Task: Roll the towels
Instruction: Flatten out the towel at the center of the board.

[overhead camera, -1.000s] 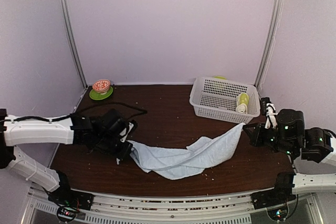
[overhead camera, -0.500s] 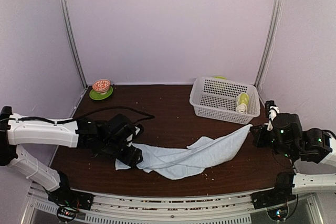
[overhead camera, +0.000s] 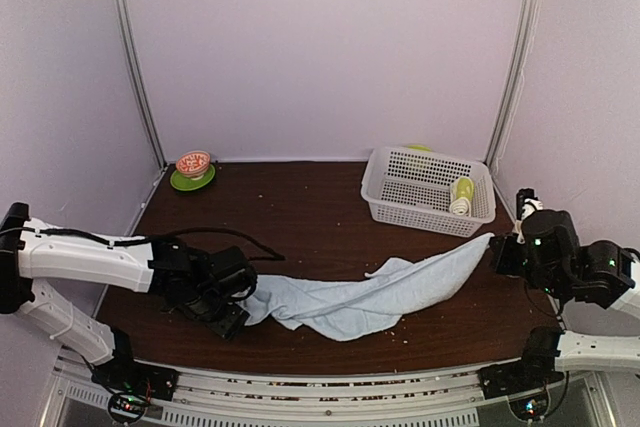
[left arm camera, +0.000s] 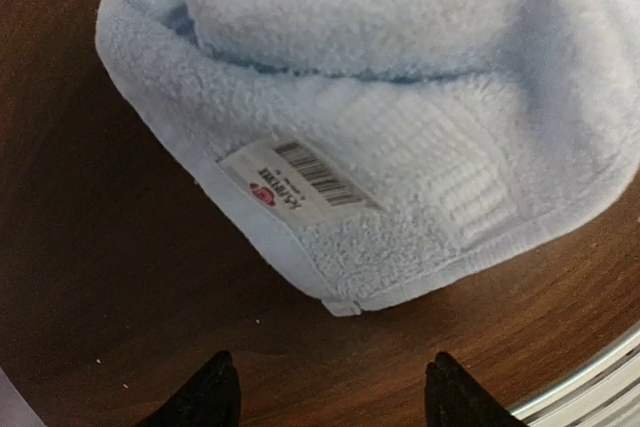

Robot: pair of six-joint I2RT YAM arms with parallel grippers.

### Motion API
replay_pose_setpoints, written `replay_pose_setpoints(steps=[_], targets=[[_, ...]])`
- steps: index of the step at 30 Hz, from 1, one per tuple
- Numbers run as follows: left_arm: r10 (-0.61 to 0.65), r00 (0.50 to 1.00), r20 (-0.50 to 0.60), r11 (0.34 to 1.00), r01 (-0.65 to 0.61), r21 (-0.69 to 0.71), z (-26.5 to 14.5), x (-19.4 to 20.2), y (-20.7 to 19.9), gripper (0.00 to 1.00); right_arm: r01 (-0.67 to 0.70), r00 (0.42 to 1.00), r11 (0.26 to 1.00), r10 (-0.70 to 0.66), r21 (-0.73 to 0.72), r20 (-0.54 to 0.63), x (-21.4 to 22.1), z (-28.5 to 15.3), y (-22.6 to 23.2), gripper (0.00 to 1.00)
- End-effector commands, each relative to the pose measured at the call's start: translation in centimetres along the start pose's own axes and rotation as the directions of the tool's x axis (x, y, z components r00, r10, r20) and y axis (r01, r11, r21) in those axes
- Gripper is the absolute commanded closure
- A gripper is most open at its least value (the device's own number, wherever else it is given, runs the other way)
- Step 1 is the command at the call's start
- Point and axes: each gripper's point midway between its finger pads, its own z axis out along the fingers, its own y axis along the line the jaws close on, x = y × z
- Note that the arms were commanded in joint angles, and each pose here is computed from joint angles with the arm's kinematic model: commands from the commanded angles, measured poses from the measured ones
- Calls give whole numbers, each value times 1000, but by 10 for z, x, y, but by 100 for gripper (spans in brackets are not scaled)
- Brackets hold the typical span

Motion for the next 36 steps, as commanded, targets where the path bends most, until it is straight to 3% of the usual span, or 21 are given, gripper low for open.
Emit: replay_pose_setpoints(steps=[1, 11, 26, 30, 34, 36], targets=[[46, 999, -4, 998, -46, -36, 6, -7, -7, 35, -25, 1000, 999, 24, 23, 16, -7, -5, -7, 100], [164, 985, -54, 981, -169, -90, 29, -19, -21, 38, -37, 999, 999, 37, 8, 7, -5, -4, -6, 100], [110, 988, -113, 978, -128, -166, 54, 1, -7, 74, -43, 999, 999, 43, -4, 9, -9, -9, -6, 100], [93, 988, -120, 975, -115, -189, 53, 5, 1, 72, -45, 999, 999, 45, -1, 14, -10, -11, -8, 100], [69, 991, -111, 973, -91, -211, 48, 7, 8, 55, -49, 999, 999, 49, 2, 12, -9, -12, -10, 100], [55, 993, -108, 973, -77, -218, 46, 8, 11, 52, -51, 999, 999, 51, 5, 13, -9, -13, -11, 100]])
